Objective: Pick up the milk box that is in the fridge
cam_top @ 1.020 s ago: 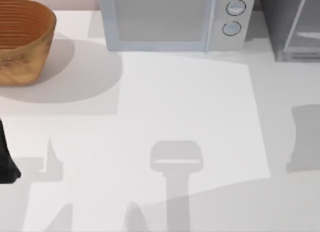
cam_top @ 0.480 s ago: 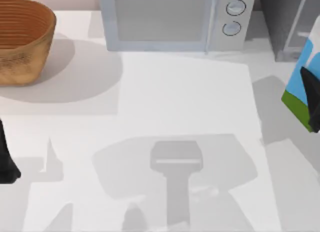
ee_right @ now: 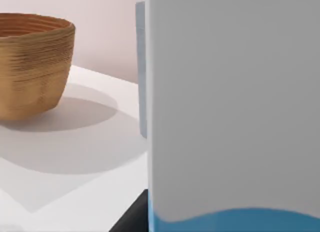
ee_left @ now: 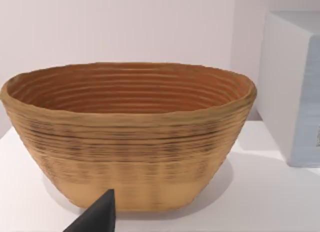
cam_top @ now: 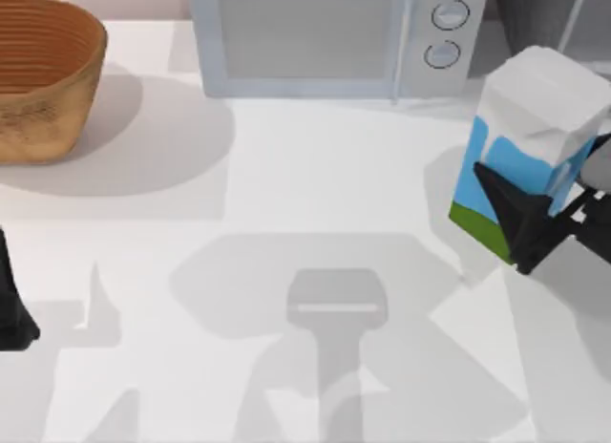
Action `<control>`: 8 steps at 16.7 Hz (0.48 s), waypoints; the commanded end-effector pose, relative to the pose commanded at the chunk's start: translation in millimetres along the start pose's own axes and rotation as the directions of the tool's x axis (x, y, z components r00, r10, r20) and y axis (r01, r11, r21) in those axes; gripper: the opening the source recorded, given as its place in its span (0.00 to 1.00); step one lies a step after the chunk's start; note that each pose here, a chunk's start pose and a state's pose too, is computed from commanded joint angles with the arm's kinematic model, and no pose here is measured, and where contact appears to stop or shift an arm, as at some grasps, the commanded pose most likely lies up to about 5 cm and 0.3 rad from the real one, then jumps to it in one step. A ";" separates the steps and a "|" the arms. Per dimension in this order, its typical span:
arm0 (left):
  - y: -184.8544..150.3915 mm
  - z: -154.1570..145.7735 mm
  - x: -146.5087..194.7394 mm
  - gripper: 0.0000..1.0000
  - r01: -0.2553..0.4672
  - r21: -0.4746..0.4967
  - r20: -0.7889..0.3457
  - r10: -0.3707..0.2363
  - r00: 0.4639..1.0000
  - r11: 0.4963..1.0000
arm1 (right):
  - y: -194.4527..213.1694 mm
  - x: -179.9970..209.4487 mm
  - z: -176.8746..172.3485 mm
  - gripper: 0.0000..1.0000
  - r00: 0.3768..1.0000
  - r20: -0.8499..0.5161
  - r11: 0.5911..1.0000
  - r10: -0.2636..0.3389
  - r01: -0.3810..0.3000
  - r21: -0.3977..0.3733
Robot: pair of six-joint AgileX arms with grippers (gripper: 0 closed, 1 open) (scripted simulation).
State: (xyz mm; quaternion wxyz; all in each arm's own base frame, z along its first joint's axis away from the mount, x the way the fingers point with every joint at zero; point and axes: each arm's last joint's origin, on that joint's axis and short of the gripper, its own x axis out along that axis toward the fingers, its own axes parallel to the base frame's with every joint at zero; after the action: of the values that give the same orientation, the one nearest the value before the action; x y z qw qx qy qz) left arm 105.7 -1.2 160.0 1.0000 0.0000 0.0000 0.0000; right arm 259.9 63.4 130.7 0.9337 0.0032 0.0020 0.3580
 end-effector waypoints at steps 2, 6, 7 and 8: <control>0.0 0.0 0.0 1.00 0.000 0.000 0.000 0.000 1.000 1.000 | 1.2 4.7 -4.0 0.00 1.000 0.002 1.000 0.029 -0.029 -0.006; 0.0 0.0 0.0 1.00 0.000 0.000 0.000 0.000 1.000 1.000 | 1.4 5.2 -4.4 0.00 0.999 0.002 0.999 0.032 -0.032 -0.006; 0.0 0.0 0.0 1.00 0.000 0.000 0.000 0.000 1.000 1.000 | 0.7 3.6 -5.2 0.00 1.000 -0.002 1.000 0.026 -0.026 -0.001; 0.0 0.0 0.0 1.00 0.000 0.000 0.000 0.000 1.000 1.000 | 0.7 4.3 -5.5 0.00 1.000 -0.003 1.000 0.026 -0.026 -0.001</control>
State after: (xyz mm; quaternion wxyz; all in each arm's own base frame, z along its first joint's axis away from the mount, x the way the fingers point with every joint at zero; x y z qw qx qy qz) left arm 105.7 -1.2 160.0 1.0000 0.0000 0.0000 0.0000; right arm 262.6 66.9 125.2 0.9290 0.0021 0.0028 0.3700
